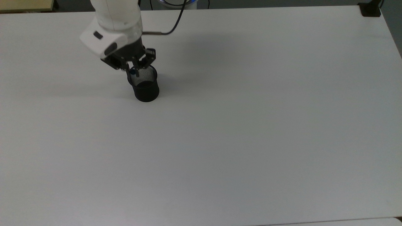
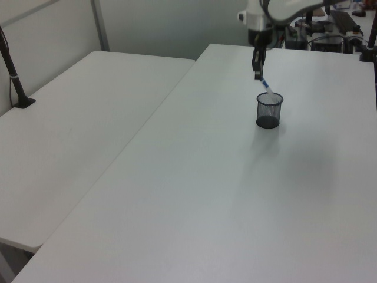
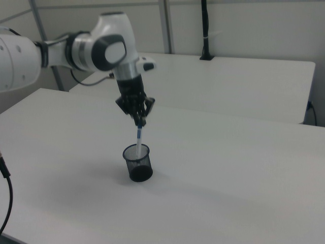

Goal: Remove the marker
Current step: 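Lift the marker straight up out of the mesh cup, then carry the marker beside the cup and lower it to the table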

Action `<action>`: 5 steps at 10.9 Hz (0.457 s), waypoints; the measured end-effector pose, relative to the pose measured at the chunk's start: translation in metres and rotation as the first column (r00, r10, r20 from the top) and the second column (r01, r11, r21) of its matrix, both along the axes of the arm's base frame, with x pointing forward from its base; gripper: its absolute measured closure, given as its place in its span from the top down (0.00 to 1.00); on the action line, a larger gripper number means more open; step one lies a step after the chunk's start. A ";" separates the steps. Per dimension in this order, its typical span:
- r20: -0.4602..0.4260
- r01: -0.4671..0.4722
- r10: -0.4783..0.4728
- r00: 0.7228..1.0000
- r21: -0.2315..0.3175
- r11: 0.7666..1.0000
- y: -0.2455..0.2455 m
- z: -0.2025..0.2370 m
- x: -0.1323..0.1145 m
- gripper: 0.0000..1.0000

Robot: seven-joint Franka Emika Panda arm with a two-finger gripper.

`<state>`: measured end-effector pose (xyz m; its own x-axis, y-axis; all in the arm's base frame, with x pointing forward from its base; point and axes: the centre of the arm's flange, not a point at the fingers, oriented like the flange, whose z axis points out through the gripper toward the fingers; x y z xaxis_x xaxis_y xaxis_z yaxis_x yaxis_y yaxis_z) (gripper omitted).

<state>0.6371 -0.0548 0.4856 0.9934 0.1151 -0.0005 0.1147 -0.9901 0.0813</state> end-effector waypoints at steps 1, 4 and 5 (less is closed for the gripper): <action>0.005 0.008 -0.008 1.000 0.012 1.000 0.001 0.024 -0.004 0.19; 0.019 0.030 -0.031 0.999 0.078 0.997 0.029 0.070 -0.017 0.19; 0.014 0.045 -0.046 0.999 0.083 0.996 0.052 0.069 -0.017 0.19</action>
<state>0.6202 -0.0025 0.5546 0.9974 0.0687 0.0229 0.0687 -0.9976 0.0001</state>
